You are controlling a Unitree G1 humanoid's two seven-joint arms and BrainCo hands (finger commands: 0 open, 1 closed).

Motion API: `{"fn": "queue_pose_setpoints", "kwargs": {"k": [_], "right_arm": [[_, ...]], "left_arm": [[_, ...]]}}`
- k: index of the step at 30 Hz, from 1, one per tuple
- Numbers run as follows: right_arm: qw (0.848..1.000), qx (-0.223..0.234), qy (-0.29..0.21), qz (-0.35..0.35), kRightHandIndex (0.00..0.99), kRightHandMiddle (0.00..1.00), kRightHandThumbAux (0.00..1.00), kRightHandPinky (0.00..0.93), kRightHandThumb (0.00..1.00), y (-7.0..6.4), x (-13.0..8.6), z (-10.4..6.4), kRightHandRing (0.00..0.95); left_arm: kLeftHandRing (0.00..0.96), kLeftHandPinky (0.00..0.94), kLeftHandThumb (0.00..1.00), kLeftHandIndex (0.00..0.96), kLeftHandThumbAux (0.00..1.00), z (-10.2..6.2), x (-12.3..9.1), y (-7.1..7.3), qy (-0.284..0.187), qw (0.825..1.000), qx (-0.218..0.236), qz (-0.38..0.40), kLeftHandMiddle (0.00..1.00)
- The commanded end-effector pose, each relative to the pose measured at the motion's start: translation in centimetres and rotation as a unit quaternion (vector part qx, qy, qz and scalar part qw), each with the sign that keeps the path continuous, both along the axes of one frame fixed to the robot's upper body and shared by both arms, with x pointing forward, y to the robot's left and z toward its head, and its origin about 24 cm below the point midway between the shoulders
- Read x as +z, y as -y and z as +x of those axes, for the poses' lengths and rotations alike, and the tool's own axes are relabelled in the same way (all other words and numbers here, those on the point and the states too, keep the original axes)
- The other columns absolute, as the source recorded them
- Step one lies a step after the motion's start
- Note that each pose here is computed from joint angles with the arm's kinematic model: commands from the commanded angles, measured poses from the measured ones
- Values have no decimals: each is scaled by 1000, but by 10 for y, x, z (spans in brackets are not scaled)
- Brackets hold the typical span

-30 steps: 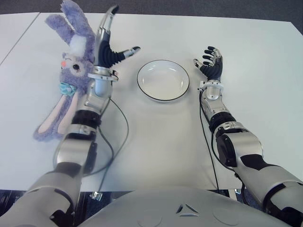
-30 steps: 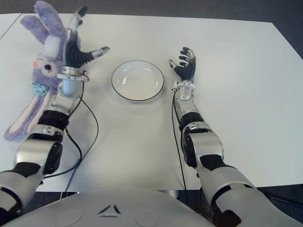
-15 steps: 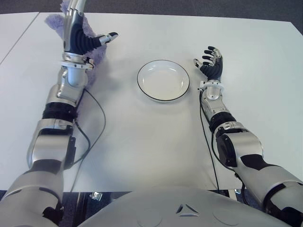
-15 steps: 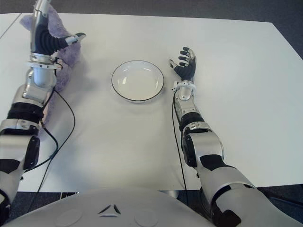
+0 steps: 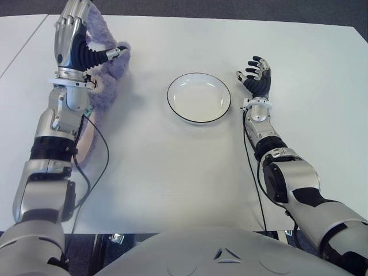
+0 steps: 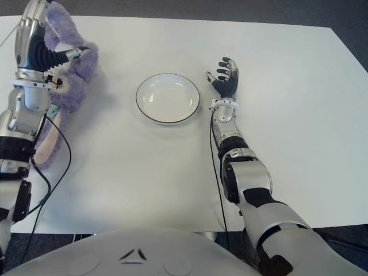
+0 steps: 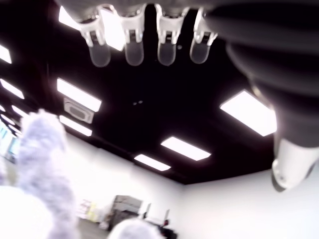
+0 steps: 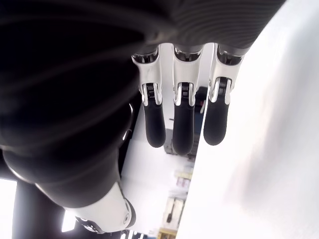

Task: Put the doll into the plate.

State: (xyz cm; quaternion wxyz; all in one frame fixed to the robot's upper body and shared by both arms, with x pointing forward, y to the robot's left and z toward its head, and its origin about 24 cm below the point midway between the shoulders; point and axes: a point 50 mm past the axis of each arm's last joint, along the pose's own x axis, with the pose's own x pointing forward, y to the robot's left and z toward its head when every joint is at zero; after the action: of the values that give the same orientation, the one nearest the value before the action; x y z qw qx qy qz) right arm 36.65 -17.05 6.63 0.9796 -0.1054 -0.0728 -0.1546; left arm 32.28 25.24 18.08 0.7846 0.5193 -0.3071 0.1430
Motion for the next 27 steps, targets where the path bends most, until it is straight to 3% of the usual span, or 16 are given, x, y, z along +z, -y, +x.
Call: {"fn": "queue_pose_setpoints", "kwargs": {"k": [1, 16, 21, 27], "right_arm": [[960, -6, -281, 4, 205, 290, 898, 340, 315, -2, -146, -107, 314], [960, -7, -279, 3, 210, 298, 893, 342, 342, -1, -146, -108, 321], [960, -5, -279, -1, 209, 296, 891, 340, 338, 0, -146, -108, 321], [960, -6, -278, 1, 209, 297, 895, 336, 338, 0, -146, -108, 318]], "left_arm": [[0, 0, 0, 24, 573, -20, -16, -2, -67, 994, 47, 76, 0], [0, 0, 0, 0, 601, -47, -36, -1, -131, 986, 58, 80, 0], [0, 0, 0, 0, 584, -68, -45, 1, -184, 978, 30, 89, 0], [0, 0, 0, 0, 595, -77, -55, -7, -249, 964, 15, 93, 0]]}}
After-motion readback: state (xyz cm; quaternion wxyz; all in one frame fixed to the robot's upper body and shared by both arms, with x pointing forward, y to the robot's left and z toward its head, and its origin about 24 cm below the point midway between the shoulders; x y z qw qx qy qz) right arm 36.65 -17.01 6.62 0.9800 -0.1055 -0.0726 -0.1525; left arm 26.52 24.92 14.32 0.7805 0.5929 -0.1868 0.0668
